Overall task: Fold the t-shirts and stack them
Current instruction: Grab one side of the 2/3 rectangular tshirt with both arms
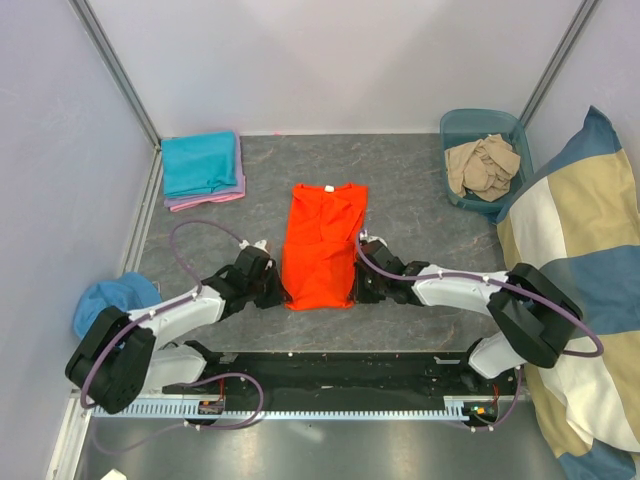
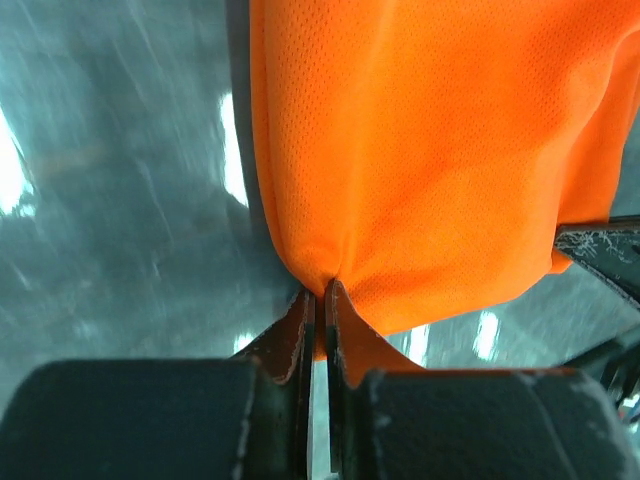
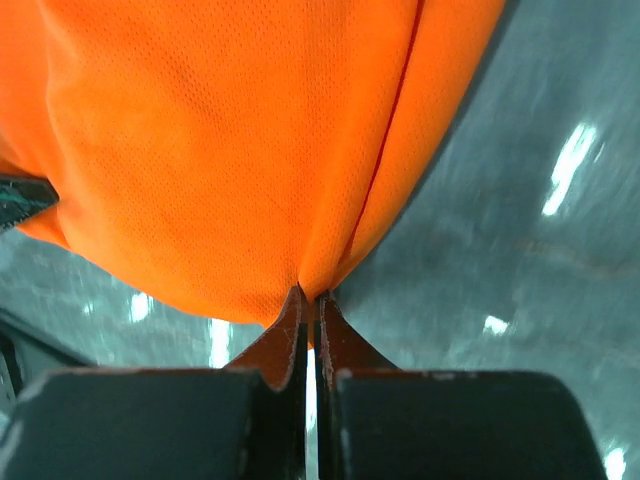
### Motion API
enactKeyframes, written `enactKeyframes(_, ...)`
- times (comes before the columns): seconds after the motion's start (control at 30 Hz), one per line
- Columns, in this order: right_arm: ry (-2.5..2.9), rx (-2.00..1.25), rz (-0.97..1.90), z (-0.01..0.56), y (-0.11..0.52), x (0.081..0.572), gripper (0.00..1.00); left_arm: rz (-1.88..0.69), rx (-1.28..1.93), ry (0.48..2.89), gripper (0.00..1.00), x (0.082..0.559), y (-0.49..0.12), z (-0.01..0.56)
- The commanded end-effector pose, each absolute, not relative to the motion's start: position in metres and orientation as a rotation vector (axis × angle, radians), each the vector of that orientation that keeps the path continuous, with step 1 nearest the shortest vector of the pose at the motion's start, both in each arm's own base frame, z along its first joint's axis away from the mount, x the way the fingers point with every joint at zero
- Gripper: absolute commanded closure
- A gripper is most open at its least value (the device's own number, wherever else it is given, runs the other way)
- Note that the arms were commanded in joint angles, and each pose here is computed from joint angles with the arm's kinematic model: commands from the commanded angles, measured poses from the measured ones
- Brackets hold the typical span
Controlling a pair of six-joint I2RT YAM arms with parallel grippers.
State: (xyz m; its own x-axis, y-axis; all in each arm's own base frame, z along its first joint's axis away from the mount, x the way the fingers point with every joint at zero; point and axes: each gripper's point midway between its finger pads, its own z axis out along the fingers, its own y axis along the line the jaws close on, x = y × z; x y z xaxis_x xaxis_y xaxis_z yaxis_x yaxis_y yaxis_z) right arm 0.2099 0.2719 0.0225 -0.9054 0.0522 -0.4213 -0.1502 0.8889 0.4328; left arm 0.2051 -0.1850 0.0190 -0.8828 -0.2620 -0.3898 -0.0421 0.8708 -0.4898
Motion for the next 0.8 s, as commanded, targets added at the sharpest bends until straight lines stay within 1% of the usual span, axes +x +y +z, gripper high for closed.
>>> enactKeyframes(0.0, 2.671, -0.044, 0.63, 0.023, 0.264, 0.182, 1.0, -0.673, -0.188, 2.688, 0.98, 0.167, -0.182, 0.012)
enactKeyframes(0.17, 2.668, -0.037, 0.638, 0.029, 0.264, 0.162, 1.0, -0.756, -0.205, 2.727, 0.98, 0.137, -0.189, 0.015)
enactKeyframes(0.4, 2.66, -0.055, 0.648, 0.039, 0.268, 0.137, 1.0, -0.828, -0.116, 2.762, 0.98, 0.108, -0.195, 0.026)
enactKeyframes(0.5, 2.642, -0.033, 0.665, 0.05, 0.27, 0.136, 1.0, -0.86, -0.096, 2.7, 0.98, 0.117, -0.2, 0.053)
enactKeyframes(0.57, 2.596, -0.009, 0.691, 0.067, 0.273, 0.141, 1.0, -0.835, -0.079, 2.676, 0.98, 0.122, -0.199, 0.065)
enactKeyframes(0.67, 2.531, 0.018, 0.706, 0.091, 0.275, 0.151, 1.0, -0.828, -0.051, 2.577, 0.98, 0.145, -0.207, 0.103)
enactKeyframes(0.77, 2.466, 0.038, 0.698, 0.114, 0.276, 0.163, 1.0, -0.766, -0.056, 2.515, 0.98, 0.166, -0.208, 0.119)
